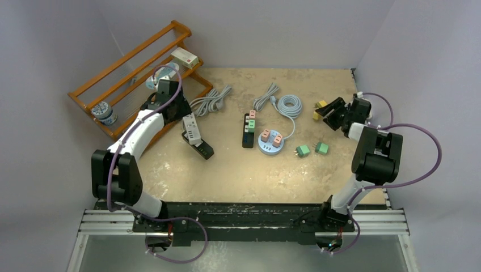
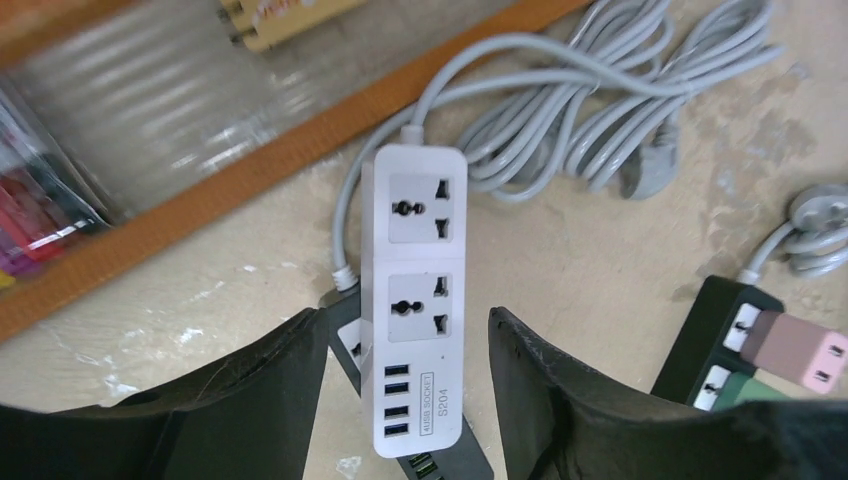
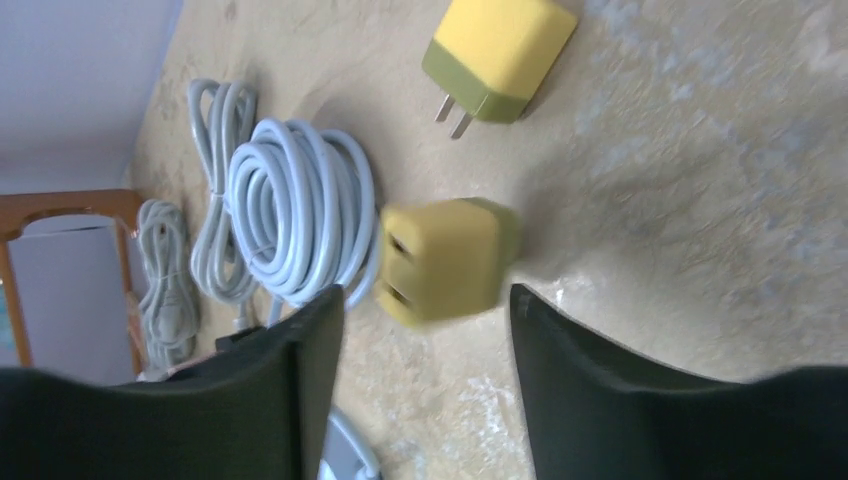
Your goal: Pull the plug off the socket
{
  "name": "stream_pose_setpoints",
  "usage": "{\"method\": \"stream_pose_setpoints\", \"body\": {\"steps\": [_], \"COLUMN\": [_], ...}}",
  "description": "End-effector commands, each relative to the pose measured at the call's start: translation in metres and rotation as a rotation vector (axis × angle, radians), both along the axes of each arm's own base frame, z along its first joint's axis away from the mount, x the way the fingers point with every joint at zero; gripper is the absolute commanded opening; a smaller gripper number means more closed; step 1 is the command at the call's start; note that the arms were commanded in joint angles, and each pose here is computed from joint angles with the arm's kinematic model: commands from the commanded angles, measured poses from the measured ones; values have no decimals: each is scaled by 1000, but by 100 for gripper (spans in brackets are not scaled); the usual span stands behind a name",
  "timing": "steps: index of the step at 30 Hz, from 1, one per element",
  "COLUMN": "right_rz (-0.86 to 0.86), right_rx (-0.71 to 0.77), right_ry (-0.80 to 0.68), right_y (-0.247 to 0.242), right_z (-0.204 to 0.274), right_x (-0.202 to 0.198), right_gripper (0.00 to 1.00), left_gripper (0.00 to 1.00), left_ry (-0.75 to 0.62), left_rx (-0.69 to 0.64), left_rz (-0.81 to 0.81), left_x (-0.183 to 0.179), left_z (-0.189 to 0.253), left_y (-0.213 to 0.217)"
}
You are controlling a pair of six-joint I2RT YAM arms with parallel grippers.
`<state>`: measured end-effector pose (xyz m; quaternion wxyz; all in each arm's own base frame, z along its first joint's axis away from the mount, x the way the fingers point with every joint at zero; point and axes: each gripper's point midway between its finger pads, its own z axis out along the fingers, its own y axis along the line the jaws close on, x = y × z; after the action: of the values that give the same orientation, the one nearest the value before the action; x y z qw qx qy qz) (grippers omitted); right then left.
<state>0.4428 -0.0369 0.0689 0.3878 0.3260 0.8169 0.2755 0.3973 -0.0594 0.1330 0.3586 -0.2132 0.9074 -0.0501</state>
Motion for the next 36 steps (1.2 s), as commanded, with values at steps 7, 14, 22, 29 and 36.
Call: {"method": "stream_pose_setpoints", "body": {"steps": [7,14,22,29,36], "right_rz": [-21,383,549,591,643], "right_rx": [-456,-568,-609,-679,-681], "right_ry": [-91,-189,19,119,163], "right_y": [45,225,288,293,306], "right_z": [70,106,50,31,11], "right_x": [32,13,-12,-30,-50], "right_gripper": [79,79,77,74,53], "left_gripper": [59,59,59,59,59], "left_ry": [-214,-222,-189,-165,-151], "left_rx": [-49,-86,-82,-82,-92], "left_rz": [-51,-59,-54,-68,-83], "left_x": [14,16,10,5,3], "left_z": [81,78,66,58,48], "left_y": [-8,-15,-13,-14,-18]}}
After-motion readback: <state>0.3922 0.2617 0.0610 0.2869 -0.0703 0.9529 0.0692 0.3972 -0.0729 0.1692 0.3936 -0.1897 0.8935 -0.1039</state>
